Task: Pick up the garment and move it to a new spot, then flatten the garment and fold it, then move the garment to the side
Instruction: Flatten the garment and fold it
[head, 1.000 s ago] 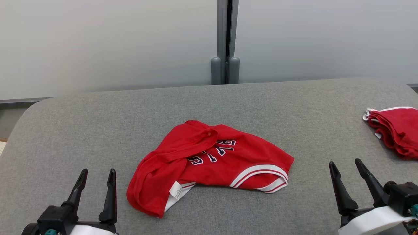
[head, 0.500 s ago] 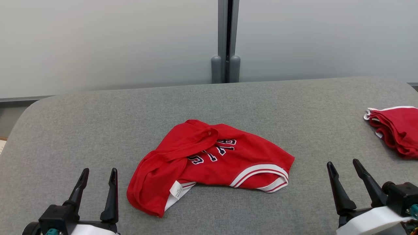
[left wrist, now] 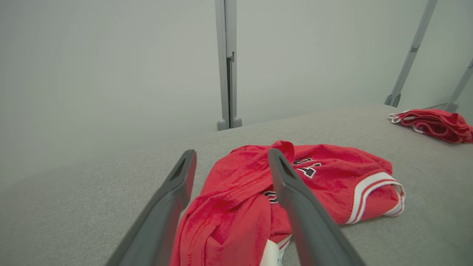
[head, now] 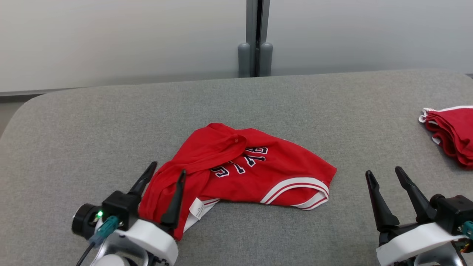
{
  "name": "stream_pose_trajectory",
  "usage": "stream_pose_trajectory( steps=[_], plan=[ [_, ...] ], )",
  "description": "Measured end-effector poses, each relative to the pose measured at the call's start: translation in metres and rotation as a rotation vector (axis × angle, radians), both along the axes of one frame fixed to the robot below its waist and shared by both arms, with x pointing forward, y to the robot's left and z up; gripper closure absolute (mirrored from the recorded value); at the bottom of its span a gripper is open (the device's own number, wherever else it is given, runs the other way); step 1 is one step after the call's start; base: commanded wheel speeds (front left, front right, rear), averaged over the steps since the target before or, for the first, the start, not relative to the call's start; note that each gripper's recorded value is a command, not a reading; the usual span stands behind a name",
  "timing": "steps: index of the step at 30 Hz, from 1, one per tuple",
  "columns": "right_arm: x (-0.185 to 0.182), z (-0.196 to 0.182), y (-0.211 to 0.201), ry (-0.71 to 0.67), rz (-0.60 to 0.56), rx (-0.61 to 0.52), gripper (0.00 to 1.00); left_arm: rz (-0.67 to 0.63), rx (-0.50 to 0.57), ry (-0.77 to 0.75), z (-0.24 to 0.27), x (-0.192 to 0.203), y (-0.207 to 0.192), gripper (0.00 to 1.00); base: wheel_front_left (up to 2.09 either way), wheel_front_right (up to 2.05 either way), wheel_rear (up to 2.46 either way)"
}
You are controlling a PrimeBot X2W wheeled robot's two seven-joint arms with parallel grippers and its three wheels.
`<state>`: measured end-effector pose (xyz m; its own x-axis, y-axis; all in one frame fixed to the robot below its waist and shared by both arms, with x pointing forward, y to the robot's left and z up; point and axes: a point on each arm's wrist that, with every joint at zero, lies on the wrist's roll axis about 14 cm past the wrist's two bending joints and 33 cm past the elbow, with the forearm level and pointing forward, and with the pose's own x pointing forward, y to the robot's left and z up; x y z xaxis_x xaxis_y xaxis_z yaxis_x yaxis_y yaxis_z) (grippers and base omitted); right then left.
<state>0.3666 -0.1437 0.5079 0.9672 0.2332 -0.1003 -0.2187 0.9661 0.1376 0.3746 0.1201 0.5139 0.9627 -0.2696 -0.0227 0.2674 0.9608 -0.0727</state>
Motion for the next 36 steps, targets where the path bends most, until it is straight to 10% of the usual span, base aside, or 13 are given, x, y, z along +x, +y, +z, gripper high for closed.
stream_pose_trajectory(
  steps=[19,20,22,36],
  plan=[
    [0.021,-0.033,-0.025,0.075,-0.092,0.026,0.00,-0.361,0.255,0.328,-0.109,0.073,-0.084,0.00,0.00,0.00,0.00],
    [0.021,-0.035,-0.025,0.079,-0.096,0.029,0.00,-0.360,0.268,0.336,-0.113,0.075,-0.083,0.03,0.00,0.00,0.00],
    [0.022,-0.037,-0.026,0.083,-0.100,0.033,0.00,-0.356,0.270,0.336,-0.116,0.079,-0.081,1.00,0.00,0.00,0.00],
    [0.035,-0.042,-0.015,0.082,-0.079,0.066,0.00,-0.184,0.102,0.145,-0.057,0.127,-0.041,1.00,0.00,0.00,0.00]
  ],
)
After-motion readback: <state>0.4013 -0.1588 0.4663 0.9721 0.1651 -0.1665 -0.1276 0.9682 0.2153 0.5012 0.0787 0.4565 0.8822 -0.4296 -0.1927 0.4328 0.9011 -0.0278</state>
